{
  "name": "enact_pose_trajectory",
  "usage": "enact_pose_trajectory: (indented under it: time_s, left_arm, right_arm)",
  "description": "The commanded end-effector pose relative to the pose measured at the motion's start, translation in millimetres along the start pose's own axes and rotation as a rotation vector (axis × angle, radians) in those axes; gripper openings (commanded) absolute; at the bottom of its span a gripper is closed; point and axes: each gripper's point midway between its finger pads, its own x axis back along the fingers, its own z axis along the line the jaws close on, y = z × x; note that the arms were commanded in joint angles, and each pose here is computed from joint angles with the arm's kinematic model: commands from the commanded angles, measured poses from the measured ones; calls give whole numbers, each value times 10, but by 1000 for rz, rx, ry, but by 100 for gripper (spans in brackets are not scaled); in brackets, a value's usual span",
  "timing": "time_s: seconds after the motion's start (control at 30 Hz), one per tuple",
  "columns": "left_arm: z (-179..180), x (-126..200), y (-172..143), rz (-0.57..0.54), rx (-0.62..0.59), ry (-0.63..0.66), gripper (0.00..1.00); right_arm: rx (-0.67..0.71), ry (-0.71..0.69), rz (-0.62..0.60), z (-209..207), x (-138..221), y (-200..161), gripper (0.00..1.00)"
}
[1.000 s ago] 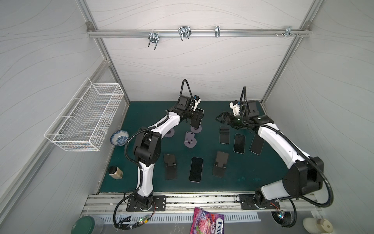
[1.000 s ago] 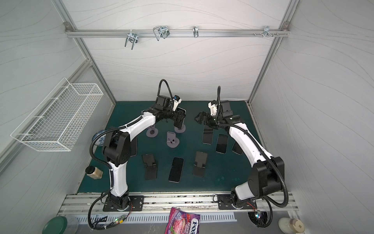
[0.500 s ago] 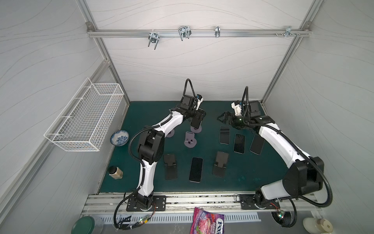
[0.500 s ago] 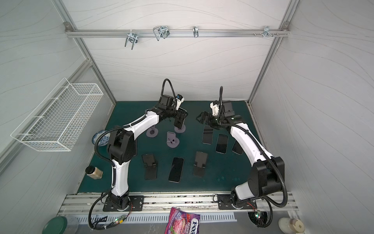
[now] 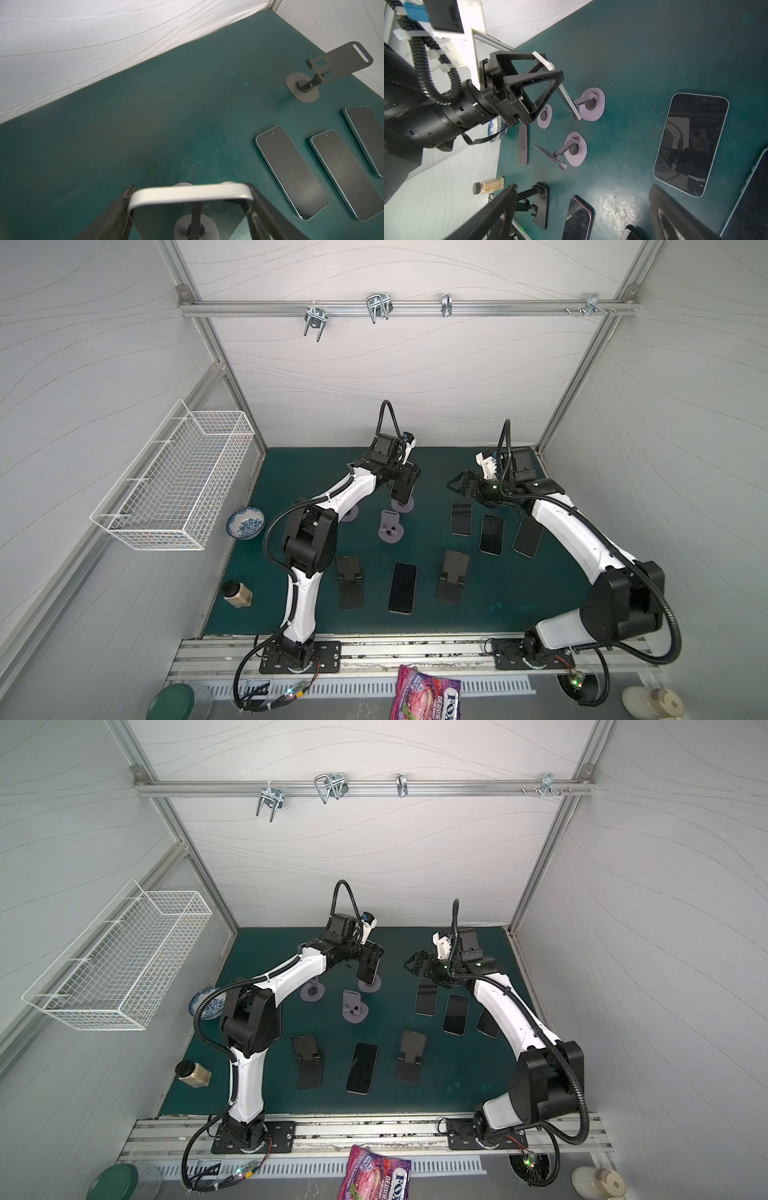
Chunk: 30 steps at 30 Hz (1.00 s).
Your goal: Remove the phone from the phone stand
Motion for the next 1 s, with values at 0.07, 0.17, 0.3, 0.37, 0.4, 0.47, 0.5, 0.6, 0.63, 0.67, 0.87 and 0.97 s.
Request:
enact_pose_trajectory:
  time_s: [0.07, 0.17, 0.3, 0.37, 0.4, 0.47, 0.5, 0.6, 0.63, 0.67, 0.87, 0.97]
  left_arm:
    - [-12, -70, 88, -22, -21, -5, 80]
    - [-15, -74, 71, -17, -18, -5, 81]
    - [-17, -74, 66, -17, -19, -5, 82]
    - [-13, -74, 65, -17, -20, -5, 82]
    - [-12, -75, 68, -18, -21, -5, 81]
    - [-15, -77, 68, -18, -22, -6, 81]
    - [-19, -85, 60, -16, -21, -9, 81]
    - [-15, -101, 29, -7, -18, -7, 81]
    - [-12, -102, 24, -6, -18, -6, 81]
    - [-7, -104, 14, -4, -17, -5, 81]
    - [-4, -99, 5, -2, -22, -2, 80]
    - [-12, -85, 27, -8, -27, -4, 78]
  right_arm:
    - [10, 18, -11, 9, 15, 36, 99]
    - [7, 19, -8, 1, 7, 31, 99]
    - [2, 21, -5, -4, 3, 23, 99]
    - [0, 22, -2, -2, 2, 15, 99]
    - [1, 23, -3, 0, 4, 16, 99]
    - [2, 22, -6, 3, 9, 22, 99]
    - [0, 20, -5, -7, 7, 22, 99]
    - [-2, 20, -3, -11, 1, 17, 99]
    - [-1, 21, -2, -9, 2, 14, 99]
    - [0, 22, -3, -6, 5, 18, 99]
    - [-4, 21, 0, -18, 2, 11, 99]
    - [-4, 20, 0, -18, 1, 10, 99]
